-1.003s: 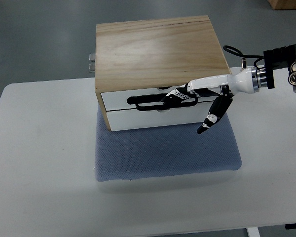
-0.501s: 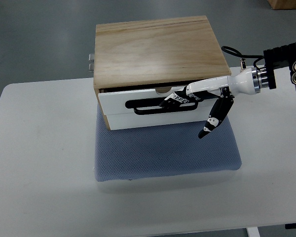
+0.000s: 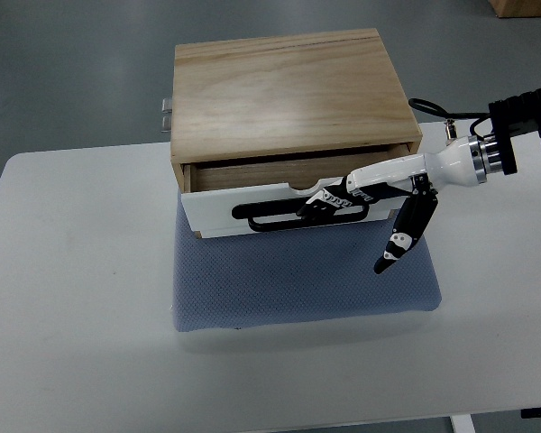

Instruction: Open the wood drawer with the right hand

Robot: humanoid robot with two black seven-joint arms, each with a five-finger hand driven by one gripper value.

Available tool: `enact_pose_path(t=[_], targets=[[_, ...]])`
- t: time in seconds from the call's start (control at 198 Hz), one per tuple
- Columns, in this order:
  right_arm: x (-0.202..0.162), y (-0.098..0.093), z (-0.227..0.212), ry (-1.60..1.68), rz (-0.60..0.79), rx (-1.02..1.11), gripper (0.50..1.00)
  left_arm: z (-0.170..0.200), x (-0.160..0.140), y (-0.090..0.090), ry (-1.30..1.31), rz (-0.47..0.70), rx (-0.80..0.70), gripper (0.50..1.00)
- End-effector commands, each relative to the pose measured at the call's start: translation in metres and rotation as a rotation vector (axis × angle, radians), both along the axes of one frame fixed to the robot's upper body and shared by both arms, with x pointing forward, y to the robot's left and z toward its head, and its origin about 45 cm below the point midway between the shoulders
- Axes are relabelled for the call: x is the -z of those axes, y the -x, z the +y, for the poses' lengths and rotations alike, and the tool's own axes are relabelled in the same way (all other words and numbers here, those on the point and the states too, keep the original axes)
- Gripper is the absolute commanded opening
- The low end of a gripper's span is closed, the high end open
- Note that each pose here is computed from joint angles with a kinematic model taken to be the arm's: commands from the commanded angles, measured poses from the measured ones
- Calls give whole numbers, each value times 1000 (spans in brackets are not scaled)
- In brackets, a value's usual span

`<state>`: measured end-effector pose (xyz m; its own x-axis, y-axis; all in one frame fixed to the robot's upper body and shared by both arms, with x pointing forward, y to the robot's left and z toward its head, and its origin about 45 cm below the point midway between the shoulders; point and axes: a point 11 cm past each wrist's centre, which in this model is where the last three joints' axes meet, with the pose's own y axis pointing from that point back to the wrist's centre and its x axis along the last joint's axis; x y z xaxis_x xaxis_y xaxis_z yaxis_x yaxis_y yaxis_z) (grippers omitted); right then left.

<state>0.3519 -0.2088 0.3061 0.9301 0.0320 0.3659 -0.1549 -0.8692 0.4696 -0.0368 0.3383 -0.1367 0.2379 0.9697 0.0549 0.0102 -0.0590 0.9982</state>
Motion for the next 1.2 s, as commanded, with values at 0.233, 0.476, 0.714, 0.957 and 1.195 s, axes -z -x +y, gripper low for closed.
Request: enact_pose_path(t=[0.233,0.476,0.714,0.957,1.195], targets=[[-8,7,-3,-19,13,3,944,0,0,0,-1,0,1,1000],[-16,13,-5,-49,26,9,944,0,0,0,-1,0,-1,1000],[-69,-2,-17,-142,-30,104,944,0,0,0,1,0,-1,1000],[-109,-14,-34,-207,-95,178,944,0,0,0,1,0,0,1000],[-141,-47,-69,-353,-134,350,944,0,0,0,1,0,0,1000]])
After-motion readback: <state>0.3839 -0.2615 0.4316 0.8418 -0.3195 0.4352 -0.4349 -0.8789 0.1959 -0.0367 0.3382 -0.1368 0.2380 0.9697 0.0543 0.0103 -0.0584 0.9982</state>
